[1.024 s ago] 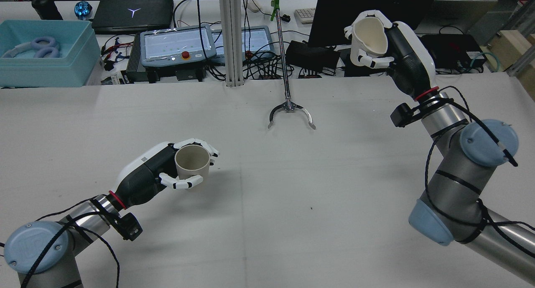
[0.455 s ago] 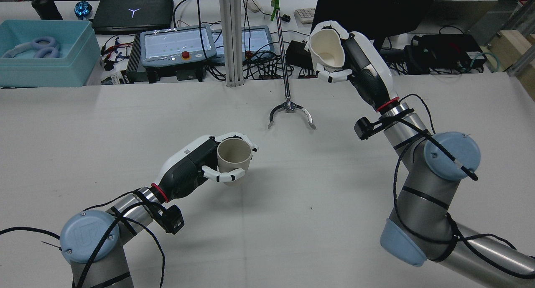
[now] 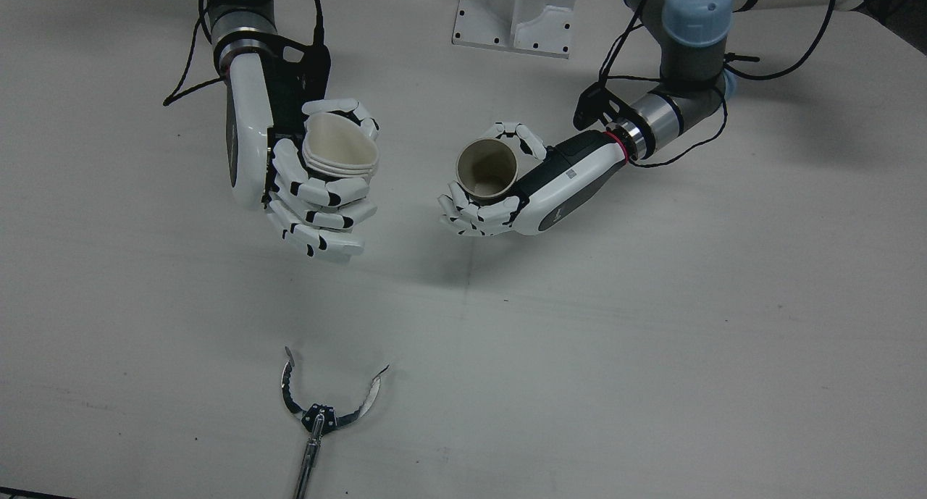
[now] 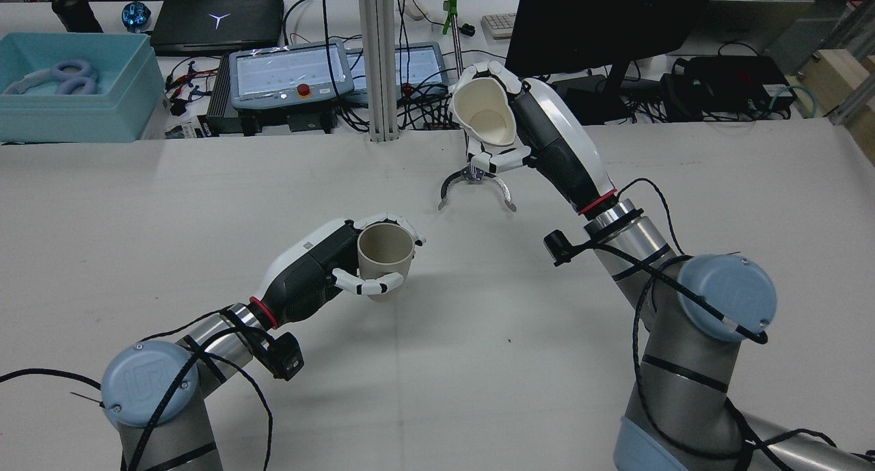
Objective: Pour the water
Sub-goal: 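Tilt the white cup over the cream cup's opening with the right hand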
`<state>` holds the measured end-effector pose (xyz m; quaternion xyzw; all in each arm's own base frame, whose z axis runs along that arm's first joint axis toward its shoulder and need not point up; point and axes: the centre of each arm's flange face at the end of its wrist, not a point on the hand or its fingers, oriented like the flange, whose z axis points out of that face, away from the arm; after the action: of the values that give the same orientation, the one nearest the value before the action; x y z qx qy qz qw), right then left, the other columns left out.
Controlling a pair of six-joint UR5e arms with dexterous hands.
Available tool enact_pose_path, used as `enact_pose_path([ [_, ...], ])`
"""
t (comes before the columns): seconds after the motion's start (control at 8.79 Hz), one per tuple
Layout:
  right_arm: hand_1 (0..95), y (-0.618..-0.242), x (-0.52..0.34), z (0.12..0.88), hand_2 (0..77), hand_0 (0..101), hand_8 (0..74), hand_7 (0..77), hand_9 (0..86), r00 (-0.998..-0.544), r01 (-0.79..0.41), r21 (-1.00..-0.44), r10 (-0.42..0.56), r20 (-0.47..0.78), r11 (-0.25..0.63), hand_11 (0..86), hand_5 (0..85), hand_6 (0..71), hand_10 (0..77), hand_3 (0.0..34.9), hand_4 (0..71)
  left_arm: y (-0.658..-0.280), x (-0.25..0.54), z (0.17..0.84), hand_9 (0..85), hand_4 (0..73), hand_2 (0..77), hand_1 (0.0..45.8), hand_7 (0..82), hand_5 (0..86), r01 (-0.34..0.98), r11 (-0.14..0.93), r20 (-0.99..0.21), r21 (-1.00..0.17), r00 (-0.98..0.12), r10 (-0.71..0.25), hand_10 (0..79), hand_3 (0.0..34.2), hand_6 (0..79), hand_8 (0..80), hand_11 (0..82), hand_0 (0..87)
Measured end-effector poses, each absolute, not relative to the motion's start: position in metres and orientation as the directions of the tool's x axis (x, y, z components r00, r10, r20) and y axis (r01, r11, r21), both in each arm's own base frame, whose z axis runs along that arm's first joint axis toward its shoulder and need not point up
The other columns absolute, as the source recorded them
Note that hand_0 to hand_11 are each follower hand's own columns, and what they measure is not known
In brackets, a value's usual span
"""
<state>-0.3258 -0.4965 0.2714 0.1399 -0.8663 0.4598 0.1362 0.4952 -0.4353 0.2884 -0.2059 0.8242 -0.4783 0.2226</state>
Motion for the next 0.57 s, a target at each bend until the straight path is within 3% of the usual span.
enact_pose_path([
  [0.57,20.7,-0.459,-0.313,0.232,59.5,50,18.0,45.3,27.3,-0.802,-0.571,-0.598,-0.228,0.552,0.562,25.6,57.3,30.5,16.9,0.0,10.4,-0.437,0.494,0.287,26.7,22.4,45.8,16.9,35.5,45.3,-0.125,0.456,-0.169,-0.881,-0.817,-0.551,17.4,0.0,25.6,17.5,26.7,46.8],
])
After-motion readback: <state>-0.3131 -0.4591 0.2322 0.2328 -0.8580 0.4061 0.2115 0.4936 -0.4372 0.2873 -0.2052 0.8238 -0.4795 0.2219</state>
